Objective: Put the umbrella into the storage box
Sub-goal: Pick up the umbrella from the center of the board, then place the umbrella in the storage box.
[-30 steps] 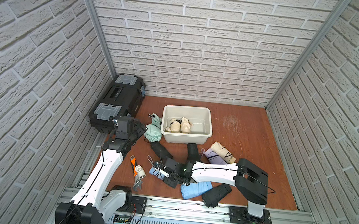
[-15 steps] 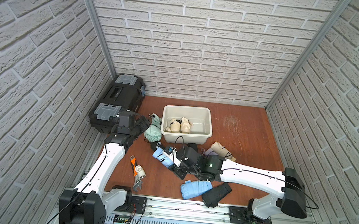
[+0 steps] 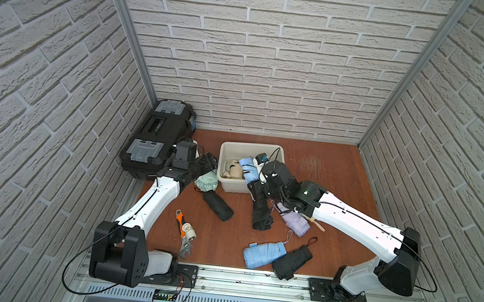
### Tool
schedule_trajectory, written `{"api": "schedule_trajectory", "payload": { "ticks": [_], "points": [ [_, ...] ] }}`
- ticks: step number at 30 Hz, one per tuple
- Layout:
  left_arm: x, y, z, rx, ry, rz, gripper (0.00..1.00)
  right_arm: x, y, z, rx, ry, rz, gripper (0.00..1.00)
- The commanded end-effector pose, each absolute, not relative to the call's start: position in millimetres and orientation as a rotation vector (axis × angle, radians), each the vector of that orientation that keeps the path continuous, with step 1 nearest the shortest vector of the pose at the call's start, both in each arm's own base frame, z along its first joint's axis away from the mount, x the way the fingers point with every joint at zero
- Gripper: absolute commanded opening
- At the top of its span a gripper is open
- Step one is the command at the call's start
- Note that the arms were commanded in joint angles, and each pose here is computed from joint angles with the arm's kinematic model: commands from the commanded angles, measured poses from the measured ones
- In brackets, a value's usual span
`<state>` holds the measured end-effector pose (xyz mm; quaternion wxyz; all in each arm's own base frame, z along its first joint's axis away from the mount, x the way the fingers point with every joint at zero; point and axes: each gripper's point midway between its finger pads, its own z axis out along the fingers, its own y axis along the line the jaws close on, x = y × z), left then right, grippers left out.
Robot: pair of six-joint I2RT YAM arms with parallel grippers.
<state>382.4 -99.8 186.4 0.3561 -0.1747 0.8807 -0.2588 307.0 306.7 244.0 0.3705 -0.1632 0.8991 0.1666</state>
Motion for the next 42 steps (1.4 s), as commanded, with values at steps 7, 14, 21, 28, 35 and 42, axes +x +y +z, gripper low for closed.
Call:
{"api": "schedule_trajectory", "payload": {
  "ticks": [7, 14, 21, 28, 35, 42],
  "points": [
    [403, -110, 178, -0.322, 2.314, -0.605, 0.68, 355, 290, 245, -0.158, 2.372, 0.399, 0.39],
    [413, -117, 165, -0.275, 2.356, -0.609, 0.57, 394, 283, 224, -0.098, 2.415, 0.32, 0.39],
    [418, -129, 162, -0.215, 2.37, -0.646, 0.49, 427, 277, 199, -0.059, 2.454, 0.269, 0.38],
    [421, -137, 156, -0.173, 2.395, -0.631, 0.37, 446, 269, 184, -0.038, 2.494, 0.244, 0.38],
    [425, -141, 154, -0.159, 2.406, -0.581, 0.34, 454, 266, 134, -0.064, 2.604, 0.14, 0.37],
    [424, -149, 157, -0.148, 2.397, -0.55, 0.31, 464, 268, 108, -0.038, 2.619, 0.109, 0.39]
  ]
}}
